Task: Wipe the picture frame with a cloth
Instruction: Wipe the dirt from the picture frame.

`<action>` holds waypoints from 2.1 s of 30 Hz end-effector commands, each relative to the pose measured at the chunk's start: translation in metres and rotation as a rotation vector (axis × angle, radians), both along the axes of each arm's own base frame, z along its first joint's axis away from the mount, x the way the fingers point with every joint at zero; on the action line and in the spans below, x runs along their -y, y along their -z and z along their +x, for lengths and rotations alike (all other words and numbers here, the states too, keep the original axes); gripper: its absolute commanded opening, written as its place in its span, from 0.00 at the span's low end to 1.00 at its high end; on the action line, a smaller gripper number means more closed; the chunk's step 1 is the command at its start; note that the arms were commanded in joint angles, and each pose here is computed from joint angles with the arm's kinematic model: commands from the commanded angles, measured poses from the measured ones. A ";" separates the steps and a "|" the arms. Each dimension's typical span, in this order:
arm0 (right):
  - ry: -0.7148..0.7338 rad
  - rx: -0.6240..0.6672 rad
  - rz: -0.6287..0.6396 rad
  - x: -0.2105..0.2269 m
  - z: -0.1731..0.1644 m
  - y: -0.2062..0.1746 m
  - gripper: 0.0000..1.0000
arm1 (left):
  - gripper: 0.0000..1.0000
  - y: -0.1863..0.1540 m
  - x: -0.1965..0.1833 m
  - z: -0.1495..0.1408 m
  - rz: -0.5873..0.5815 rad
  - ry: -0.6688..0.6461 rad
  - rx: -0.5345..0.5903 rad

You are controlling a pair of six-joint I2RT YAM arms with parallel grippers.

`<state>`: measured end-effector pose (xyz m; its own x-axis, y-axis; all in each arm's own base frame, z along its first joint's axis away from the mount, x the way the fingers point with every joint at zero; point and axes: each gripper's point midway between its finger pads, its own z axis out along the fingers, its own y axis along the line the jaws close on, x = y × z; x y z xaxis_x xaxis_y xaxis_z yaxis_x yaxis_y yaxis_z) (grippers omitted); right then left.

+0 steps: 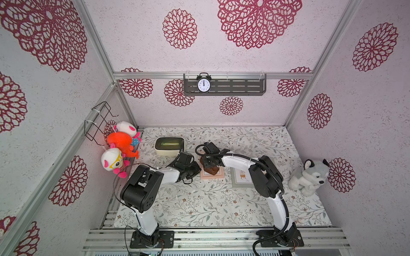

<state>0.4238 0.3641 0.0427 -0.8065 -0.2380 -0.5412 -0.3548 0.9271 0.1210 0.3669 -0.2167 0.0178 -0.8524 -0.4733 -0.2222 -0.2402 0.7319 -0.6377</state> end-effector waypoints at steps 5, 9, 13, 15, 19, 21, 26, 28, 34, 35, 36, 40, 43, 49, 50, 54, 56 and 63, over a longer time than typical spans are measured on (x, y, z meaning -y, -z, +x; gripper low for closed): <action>-0.023 -0.070 -0.177 0.047 -0.045 0.038 0.00 | 0.12 0.075 -0.036 -0.068 0.192 -0.013 -0.309; -0.122 -0.107 -0.092 0.018 -0.083 0.042 0.00 | 0.12 0.076 -0.036 -0.066 0.191 -0.014 -0.311; 0.010 -0.066 -0.160 0.047 -0.026 0.048 0.00 | 0.12 0.077 -0.037 -0.068 0.196 -0.016 -0.313; 0.072 -0.052 -0.184 0.063 0.003 0.049 0.00 | 0.12 0.077 -0.037 -0.068 0.196 -0.016 -0.315; 0.072 0.002 -0.189 0.066 0.023 0.022 0.00 | 0.12 0.077 -0.038 -0.070 0.194 -0.019 -0.316; 0.047 0.035 -0.127 0.058 0.026 -0.008 0.00 | 0.12 0.075 -0.037 -0.068 0.189 -0.016 -0.313; 0.062 0.128 -0.016 0.066 0.029 -0.093 0.00 | 0.12 0.067 -0.035 -0.064 0.189 -0.009 -0.301; 0.072 0.144 -0.016 0.076 0.022 -0.110 0.00 | 0.12 0.063 -0.033 -0.061 0.186 -0.006 -0.289; 0.006 0.019 -0.059 0.085 -0.027 -0.073 0.00 | 0.13 0.055 -0.028 -0.053 0.179 0.007 -0.268; -0.005 0.003 -0.071 0.084 -0.033 -0.066 0.00 | 0.13 0.054 -0.028 -0.053 0.179 0.009 -0.267; -0.026 -0.019 -0.077 0.080 -0.042 -0.057 0.00 | 0.13 0.054 -0.027 -0.053 0.179 0.011 -0.267; -0.084 -0.078 -0.105 0.069 -0.059 -0.027 0.00 | 0.13 0.056 -0.027 -0.053 0.182 0.011 -0.272; -0.095 -0.099 -0.123 0.063 -0.058 -0.009 0.00 | 0.13 0.058 -0.027 -0.054 0.183 0.013 -0.274; -0.036 -0.038 -0.229 0.062 -0.013 0.015 0.00 | 0.13 0.062 -0.026 -0.056 0.187 0.019 -0.284; -0.012 -0.021 -0.247 0.065 -0.002 0.016 0.00 | 0.13 0.062 -0.026 -0.056 0.186 0.020 -0.285; 0.026 0.023 -0.294 0.073 0.024 0.014 0.00 | 0.13 0.064 -0.026 -0.057 0.189 0.019 -0.291; -0.027 0.011 -0.278 0.066 0.010 0.011 0.00 | 0.13 0.064 -0.026 -0.058 0.189 0.021 -0.294; -0.233 -0.154 -0.194 0.053 -0.096 0.030 0.00 | 0.13 0.065 -0.027 -0.058 0.193 0.010 -0.293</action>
